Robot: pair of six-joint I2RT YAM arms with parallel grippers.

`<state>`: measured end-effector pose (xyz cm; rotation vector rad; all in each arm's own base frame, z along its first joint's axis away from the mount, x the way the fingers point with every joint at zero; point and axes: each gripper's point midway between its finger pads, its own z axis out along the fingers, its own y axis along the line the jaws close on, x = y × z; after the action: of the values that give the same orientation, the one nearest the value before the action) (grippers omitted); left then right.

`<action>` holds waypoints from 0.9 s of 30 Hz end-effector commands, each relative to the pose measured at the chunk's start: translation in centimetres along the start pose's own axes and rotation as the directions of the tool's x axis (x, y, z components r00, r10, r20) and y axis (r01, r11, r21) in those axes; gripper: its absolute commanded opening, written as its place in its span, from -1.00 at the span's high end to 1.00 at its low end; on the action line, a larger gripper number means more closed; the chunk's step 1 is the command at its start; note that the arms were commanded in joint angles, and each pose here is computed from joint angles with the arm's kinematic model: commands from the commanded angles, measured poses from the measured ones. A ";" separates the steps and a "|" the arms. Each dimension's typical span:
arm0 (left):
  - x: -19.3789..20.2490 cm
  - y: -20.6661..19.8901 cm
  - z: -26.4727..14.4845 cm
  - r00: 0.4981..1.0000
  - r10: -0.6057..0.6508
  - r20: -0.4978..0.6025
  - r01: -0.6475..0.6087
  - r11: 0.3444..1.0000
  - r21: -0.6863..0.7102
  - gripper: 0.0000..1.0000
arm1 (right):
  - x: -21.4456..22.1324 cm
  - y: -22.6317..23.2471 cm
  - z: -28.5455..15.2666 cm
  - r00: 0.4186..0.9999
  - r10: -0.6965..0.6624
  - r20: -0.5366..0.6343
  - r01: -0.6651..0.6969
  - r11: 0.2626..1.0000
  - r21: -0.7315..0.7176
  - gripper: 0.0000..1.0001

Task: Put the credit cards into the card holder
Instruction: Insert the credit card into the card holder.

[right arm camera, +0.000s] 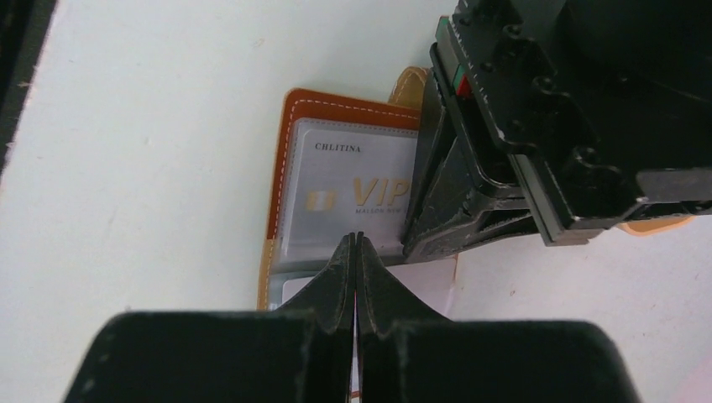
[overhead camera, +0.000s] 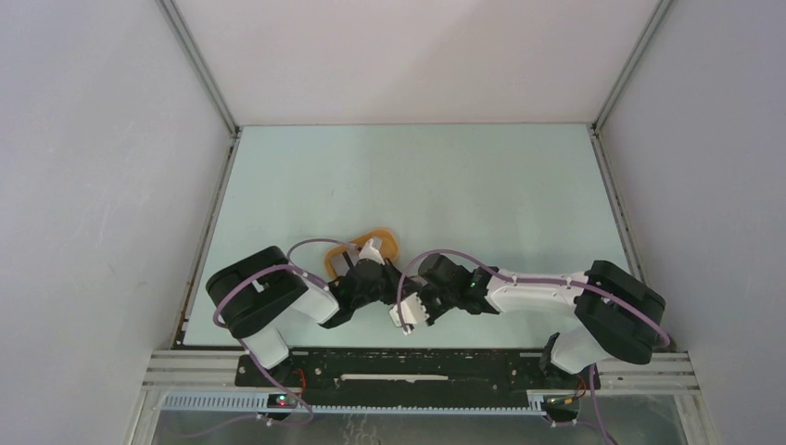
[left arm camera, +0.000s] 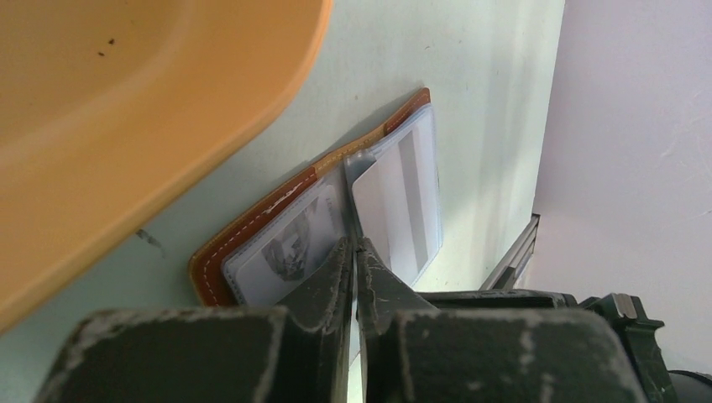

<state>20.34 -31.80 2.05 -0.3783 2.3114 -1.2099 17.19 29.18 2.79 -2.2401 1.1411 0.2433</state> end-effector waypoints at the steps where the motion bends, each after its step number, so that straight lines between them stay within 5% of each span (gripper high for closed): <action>1: -0.2 0.8 -0.1 0.999 0.037 0.019 -0.037 0.999 -0.027 0.83 | -0.6 -2.5 0.1 1.000 -0.003 -0.014 0.004 0.997 0.079 1.00; 17: 0.5 1.7 0.5 0.997 0.069 -0.019 -0.070 0.996 -0.054 0.85 | 2.5 -3.0 -1.5 0.993 0.046 -0.105 -0.034 0.993 0.113 1.00; 27: -0.3 -0.5 -0.1 0.994 0.108 0.002 -0.108 0.994 0.001 0.83 | 0.0 -4.0 -5.7 0.981 0.178 0.073 -0.185 0.976 0.116 1.00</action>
<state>20.30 -31.83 1.91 -0.3295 2.3080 -1.1995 20.13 27.14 5.75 -2.1039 1.2560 0.1731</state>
